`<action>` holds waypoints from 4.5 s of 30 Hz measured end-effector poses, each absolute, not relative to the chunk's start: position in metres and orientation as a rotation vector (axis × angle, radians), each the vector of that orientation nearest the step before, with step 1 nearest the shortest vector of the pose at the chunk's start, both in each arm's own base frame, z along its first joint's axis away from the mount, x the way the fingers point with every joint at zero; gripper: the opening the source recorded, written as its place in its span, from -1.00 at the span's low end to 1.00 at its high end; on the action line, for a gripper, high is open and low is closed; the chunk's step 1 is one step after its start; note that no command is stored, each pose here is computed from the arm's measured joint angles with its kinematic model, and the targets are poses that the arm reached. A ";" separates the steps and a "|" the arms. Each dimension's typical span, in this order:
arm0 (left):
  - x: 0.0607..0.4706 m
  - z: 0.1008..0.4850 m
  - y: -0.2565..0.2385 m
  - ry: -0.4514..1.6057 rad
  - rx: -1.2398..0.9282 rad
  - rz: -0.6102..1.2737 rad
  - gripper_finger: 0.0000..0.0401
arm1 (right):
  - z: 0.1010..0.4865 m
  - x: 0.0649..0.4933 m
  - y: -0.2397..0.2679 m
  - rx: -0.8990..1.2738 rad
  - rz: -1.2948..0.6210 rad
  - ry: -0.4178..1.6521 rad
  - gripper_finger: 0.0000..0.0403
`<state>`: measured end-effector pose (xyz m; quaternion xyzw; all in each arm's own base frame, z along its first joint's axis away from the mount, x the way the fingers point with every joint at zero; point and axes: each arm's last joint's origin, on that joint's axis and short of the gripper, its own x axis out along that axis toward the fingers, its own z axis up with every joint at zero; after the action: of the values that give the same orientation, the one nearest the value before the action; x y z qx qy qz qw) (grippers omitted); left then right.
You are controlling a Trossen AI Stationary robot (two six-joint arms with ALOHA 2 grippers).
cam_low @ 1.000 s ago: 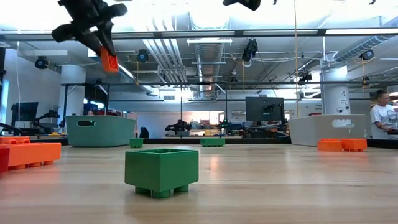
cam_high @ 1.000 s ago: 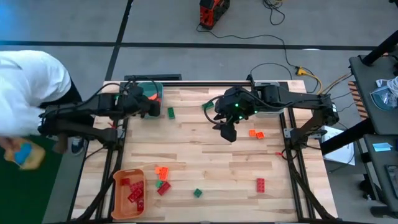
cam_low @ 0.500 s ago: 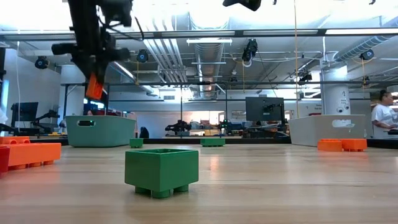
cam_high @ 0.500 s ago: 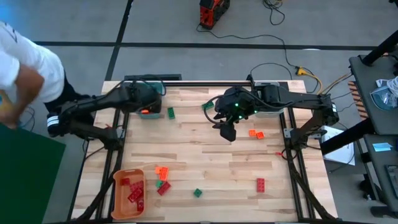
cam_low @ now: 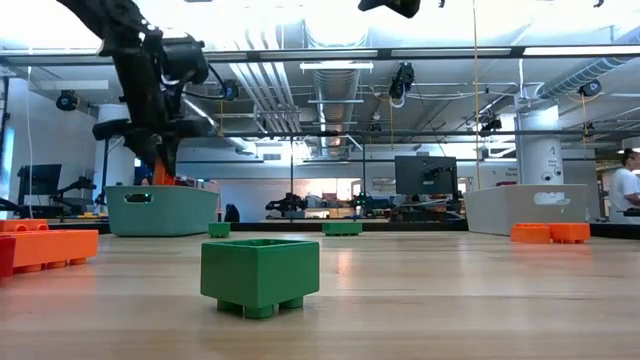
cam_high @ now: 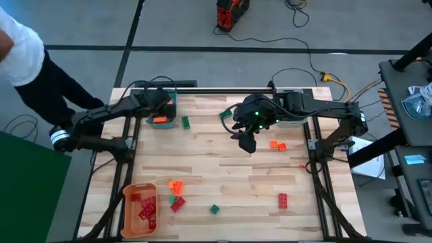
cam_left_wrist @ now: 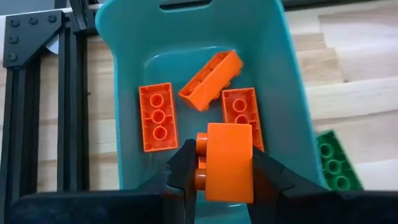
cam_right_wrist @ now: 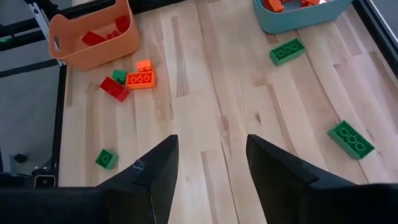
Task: Sort blocks
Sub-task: Put the orange game piece into the blue bin, then put the bottom left orange game piece into the blue bin
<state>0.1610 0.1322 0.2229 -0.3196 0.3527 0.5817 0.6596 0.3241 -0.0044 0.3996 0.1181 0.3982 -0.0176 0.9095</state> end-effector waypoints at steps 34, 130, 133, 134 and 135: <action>0.166 0.255 0.120 0.691 -0.684 1.186 -0.43 | 0.399 0.324 -0.005 0.258 -0.072 0.826 -0.09; 0.271 0.169 -0.124 1.326 -0.943 0.869 0.18 | 0.392 0.295 0.056 0.057 -0.223 0.930 -0.05; 0.272 0.164 -0.125 1.336 -0.921 0.864 0.18 | 0.392 0.295 0.056 0.057 -0.222 0.930 -0.04; 0.273 0.163 -0.125 1.337 -0.914 0.854 0.18 | 0.392 0.295 0.056 0.057 -0.223 0.930 -0.04; 0.274 0.162 -0.126 1.339 -0.908 0.845 0.18 | 0.392 0.295 0.056 0.058 -0.223 0.930 -0.04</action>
<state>0.2740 -0.1256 0.1625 -0.3934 0.5803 0.3665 0.6118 0.2946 0.0560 0.3920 0.0278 0.4474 -0.1073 0.8874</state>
